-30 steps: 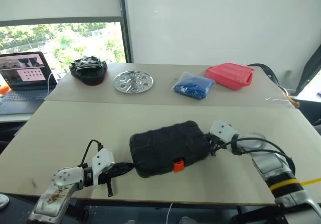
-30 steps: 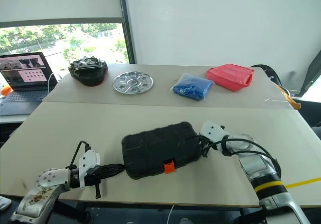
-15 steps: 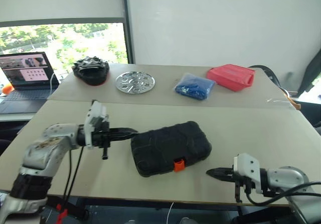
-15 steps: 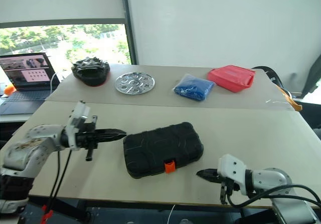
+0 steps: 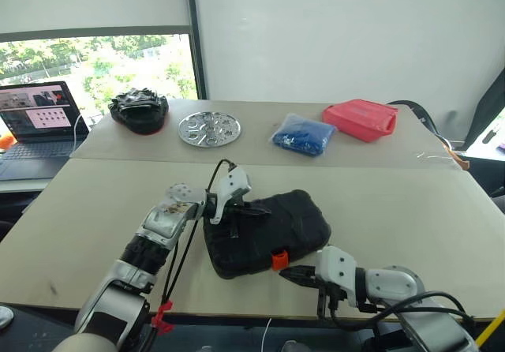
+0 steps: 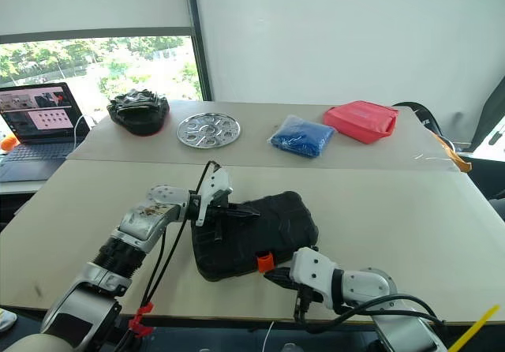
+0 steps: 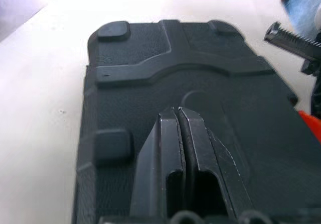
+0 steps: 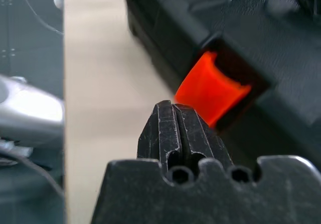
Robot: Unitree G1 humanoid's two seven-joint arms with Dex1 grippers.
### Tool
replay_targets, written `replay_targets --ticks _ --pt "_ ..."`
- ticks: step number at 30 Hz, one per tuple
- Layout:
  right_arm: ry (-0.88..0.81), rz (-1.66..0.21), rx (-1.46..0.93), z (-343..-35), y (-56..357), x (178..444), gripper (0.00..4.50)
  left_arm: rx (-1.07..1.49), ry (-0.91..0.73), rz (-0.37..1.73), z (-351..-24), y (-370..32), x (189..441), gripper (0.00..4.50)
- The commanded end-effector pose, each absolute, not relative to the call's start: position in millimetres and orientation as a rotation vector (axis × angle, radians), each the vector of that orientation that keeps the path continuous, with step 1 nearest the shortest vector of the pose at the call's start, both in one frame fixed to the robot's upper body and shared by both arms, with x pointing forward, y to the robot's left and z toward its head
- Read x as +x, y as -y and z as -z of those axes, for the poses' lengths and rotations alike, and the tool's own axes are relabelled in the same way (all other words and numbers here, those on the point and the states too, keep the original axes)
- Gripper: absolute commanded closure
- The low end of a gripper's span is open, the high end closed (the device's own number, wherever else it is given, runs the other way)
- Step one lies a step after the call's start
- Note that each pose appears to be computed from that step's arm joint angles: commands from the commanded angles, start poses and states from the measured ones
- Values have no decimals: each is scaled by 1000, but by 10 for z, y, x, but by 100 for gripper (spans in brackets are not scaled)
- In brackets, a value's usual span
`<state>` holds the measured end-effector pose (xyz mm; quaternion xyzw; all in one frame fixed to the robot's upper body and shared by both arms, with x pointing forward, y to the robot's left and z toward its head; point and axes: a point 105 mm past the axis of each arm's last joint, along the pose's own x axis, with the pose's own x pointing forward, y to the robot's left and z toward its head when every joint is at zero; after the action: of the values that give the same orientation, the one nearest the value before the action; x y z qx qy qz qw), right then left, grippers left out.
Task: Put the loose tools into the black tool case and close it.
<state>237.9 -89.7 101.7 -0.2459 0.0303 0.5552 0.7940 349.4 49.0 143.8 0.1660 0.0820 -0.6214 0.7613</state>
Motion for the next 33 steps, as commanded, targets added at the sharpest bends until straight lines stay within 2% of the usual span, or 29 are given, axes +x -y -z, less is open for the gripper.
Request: replay_targets --ticks 1,12,27,29,33 --pt "-42 -1189 -555 -1072 870 2414 450 410 -237 1339 -1272 -490 3485 435" --pt "-31 -1145 -592 -1045 870 2583 450 410 -303 1323 -1115 -538 3431 435" --pt "23 -1060 -541 -1173 844 2761 450 394 -421 1293 -845 -601 3376 435" --pt "10 -1077 -516 -1172 877 2712 450 374 -351 1291 -931 -593 3393 435" --pt "21 -1119 -431 -1276 1102 2566 450 222 -57 1282 -1471 -714 3423 435"
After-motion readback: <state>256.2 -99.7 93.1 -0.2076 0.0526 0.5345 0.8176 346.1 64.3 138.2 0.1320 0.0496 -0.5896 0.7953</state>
